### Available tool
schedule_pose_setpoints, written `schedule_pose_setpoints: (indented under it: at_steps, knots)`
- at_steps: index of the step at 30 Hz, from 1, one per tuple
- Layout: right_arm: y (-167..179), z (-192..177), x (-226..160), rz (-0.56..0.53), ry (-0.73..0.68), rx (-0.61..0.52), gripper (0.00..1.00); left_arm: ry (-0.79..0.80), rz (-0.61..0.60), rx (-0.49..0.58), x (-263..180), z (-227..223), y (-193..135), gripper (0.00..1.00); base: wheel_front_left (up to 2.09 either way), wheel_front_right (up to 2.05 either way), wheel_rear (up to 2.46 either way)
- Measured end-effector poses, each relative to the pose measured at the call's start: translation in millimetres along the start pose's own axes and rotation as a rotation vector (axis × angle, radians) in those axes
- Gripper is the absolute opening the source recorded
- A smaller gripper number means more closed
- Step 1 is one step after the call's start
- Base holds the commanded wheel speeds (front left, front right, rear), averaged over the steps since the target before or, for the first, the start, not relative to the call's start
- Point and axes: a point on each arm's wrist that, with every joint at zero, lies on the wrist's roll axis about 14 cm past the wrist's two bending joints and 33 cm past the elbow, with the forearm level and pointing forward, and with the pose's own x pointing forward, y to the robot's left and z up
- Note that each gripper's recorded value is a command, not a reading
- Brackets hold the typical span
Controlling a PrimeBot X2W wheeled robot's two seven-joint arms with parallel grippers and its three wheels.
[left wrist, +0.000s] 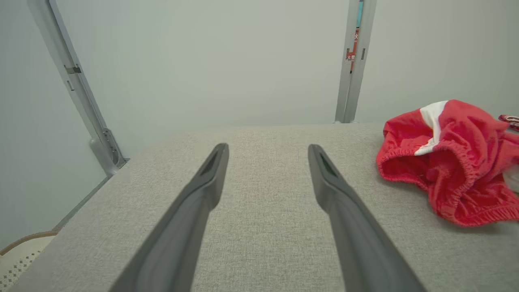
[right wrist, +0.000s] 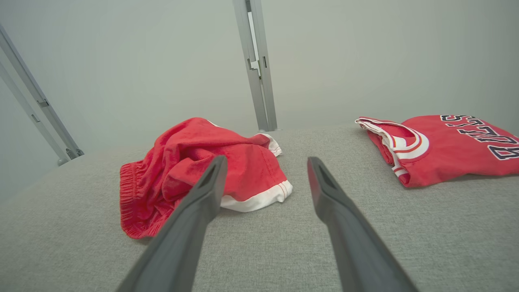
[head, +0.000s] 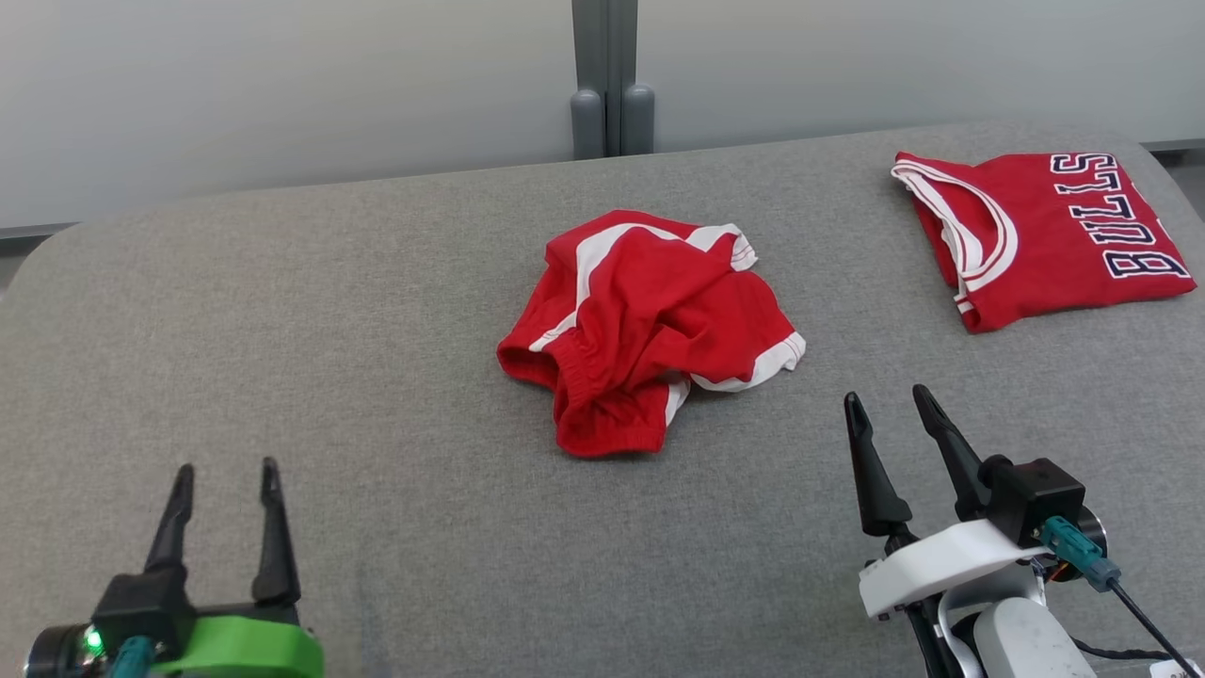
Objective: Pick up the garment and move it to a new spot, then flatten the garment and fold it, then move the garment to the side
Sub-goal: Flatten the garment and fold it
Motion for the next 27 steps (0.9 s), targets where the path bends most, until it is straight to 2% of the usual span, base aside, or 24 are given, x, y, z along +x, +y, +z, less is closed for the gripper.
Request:
schedule_pose_setpoints:
  at_steps: [10,15,27]
  knots:
    - [-4,-2,3,-0.011,0.006,0.004,1.0,0.01,-0.317,0.005,40,-5,-95,1.0,0.0,0.0,0.0]
    - [-17,-2,2,-0.05,0.007,0.007,1.0,0.09,-0.461,-0.005,45,-30,-136,1.0,0.0,0.0,0.0]
    - [-51,-6,-2,-0.146,0.023,-0.005,1.0,0.295,-0.646,-0.007,48,-98,-184,1.0,0.0,0.0,0.0]
